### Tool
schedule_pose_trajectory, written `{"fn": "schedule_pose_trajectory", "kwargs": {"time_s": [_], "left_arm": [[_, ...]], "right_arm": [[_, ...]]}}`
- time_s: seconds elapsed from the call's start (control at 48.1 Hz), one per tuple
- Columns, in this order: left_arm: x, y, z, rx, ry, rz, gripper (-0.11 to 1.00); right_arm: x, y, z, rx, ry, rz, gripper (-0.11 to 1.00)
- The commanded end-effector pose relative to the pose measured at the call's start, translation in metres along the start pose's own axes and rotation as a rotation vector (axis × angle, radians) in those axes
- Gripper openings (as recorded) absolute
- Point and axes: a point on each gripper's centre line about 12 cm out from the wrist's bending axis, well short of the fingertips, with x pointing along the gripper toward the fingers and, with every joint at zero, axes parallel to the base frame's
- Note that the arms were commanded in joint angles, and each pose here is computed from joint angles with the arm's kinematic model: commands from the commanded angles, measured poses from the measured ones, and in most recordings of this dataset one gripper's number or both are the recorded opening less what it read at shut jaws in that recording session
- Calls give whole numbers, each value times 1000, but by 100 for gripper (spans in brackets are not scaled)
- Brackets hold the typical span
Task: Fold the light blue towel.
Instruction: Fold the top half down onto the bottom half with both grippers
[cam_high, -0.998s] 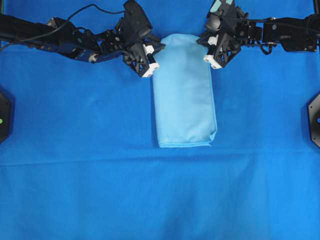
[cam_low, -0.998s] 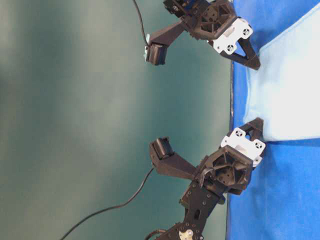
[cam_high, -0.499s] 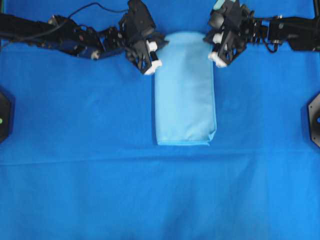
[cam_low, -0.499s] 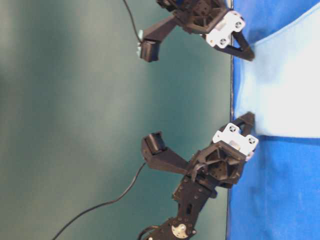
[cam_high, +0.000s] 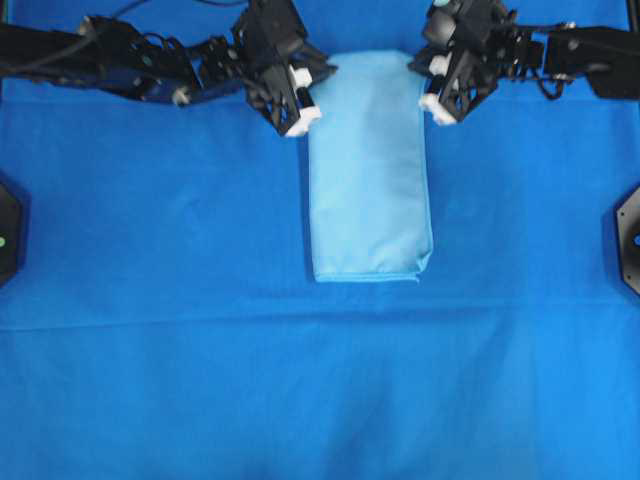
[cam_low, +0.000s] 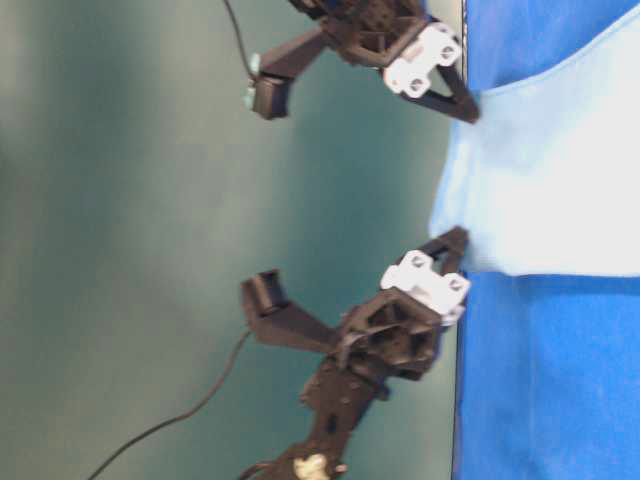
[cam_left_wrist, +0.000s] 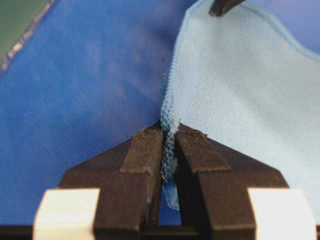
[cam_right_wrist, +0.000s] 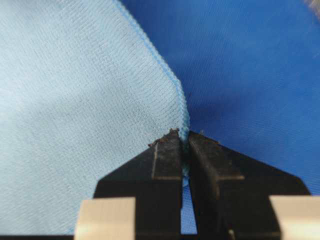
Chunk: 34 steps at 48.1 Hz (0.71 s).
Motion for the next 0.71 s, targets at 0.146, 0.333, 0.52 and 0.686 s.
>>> {"fn": "schedule_pose_trajectory", "kwargs": {"time_s": [0.146, 0.333, 0.52, 0.686], "left_arm": [[-35, -17, 43, 41, -102, -35, 3], [-49, -45, 45, 122, -118, -91, 3], [-61, -80, 31, 205, -100, -167, 3], [-71, -110, 9, 243, -49, -240, 3]], "right_arm": [[-48, 19, 25, -31, -66, -13, 3], [-75, 47, 22, -53, -59, 14, 3], [-83, 75, 6, -65, -9, 60, 3], [-84, 94, -10, -81, 43, 90, 3]]}}
